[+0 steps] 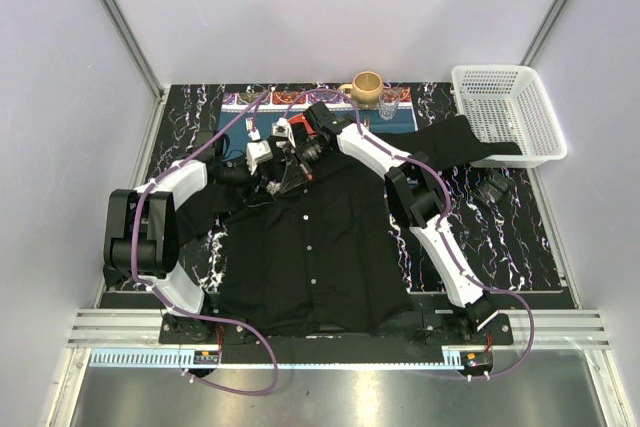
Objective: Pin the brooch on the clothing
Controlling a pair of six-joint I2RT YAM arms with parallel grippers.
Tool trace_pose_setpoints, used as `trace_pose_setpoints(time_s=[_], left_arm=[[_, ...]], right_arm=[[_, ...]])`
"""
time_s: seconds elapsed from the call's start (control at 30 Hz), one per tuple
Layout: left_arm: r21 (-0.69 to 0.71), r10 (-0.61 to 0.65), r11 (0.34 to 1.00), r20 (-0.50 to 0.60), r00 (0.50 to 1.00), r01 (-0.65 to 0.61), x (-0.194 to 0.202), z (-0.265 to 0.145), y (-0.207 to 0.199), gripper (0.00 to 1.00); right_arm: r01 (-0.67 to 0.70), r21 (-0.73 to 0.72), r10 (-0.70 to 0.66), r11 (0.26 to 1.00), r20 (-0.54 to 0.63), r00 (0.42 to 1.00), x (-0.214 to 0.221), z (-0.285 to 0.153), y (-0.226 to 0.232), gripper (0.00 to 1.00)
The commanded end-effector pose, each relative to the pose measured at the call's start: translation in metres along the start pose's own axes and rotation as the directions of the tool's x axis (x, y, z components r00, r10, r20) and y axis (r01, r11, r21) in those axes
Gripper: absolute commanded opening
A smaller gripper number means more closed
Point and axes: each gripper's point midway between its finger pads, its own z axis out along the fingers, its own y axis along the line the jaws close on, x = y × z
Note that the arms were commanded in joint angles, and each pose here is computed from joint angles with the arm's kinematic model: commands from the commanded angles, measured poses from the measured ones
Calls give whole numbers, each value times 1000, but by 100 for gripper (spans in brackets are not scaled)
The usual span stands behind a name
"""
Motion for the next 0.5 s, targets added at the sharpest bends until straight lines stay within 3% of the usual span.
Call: trace_pose_setpoints(time_s=[0.0,0.2,0.47], left_arm=[[-35,22,999,41,999,-21,-21,-5,16,60],[-7,-67,998,94,993,68,-37,-14,21,55],[42,-108,994,77,991,105,-30,-10,13,46]], right_arm=[[102,-14,-101,995,55,993,-41,-14,26,0],[113,-14,-112,994,57,992,-43,-14,27,0],[117,-14,-116,993,57,992,-44,-15,29,0]])
